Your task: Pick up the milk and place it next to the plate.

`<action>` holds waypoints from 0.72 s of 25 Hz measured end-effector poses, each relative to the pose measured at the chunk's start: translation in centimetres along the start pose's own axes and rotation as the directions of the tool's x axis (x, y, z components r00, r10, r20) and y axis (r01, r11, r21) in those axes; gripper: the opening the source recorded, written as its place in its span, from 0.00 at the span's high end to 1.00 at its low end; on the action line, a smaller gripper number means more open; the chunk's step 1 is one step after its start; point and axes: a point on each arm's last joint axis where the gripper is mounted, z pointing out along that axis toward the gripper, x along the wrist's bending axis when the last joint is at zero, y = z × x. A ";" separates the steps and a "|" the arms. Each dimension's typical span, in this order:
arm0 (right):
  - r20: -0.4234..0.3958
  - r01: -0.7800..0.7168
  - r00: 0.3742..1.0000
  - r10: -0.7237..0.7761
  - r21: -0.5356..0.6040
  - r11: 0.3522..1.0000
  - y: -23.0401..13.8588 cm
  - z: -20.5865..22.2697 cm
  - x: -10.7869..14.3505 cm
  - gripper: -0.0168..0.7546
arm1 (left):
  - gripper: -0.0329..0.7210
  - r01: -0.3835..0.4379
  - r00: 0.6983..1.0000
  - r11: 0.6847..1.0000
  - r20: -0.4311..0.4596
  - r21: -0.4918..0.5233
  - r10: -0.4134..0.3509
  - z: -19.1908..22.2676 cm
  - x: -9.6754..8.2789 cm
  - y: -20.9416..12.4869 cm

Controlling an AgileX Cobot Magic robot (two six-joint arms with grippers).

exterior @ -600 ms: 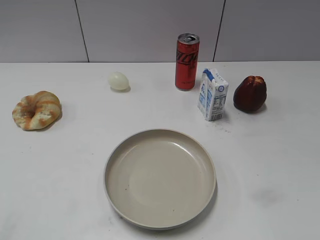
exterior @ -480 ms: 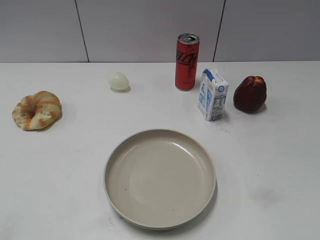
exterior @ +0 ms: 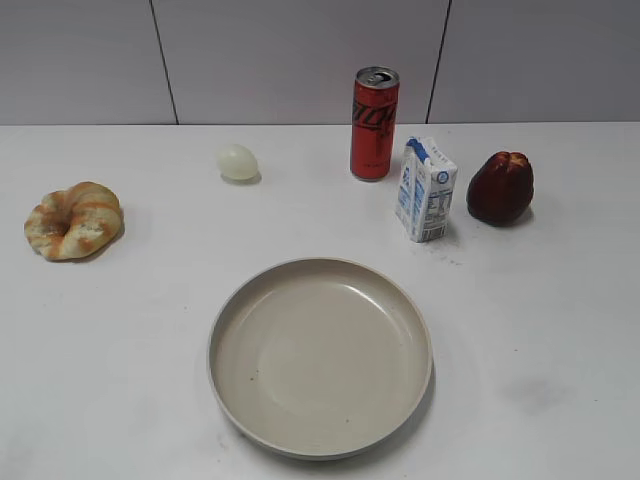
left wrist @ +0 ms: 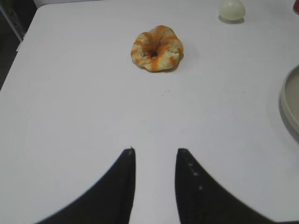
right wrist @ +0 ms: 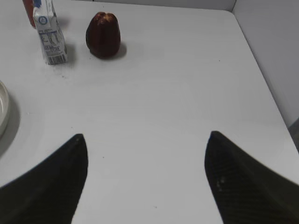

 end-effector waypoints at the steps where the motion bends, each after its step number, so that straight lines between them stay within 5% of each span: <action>1: -0.002 -0.001 1.000 0.001 -0.011 1.000 0.2 -0.1 0.0 0.21 | 0.65 0.000 1.000 1.000 0.000 0.000 0.000 0.0 0.0 0.0; 9: -0.019 -0.032 0.999 0.028 -0.243 0.969 4.2 1.9 0.1 0.21 | 0.65 0.000 1.000 1.000 0.000 0.000 0.000 0.0 0.0 0.0; 18: -0.022 -0.032 0.999 0.030 -0.095 0.995 7.9 10.6 0.0 0.21 | 0.65 0.000 1.000 1.000 0.000 0.000 0.000 0.0 0.0 0.0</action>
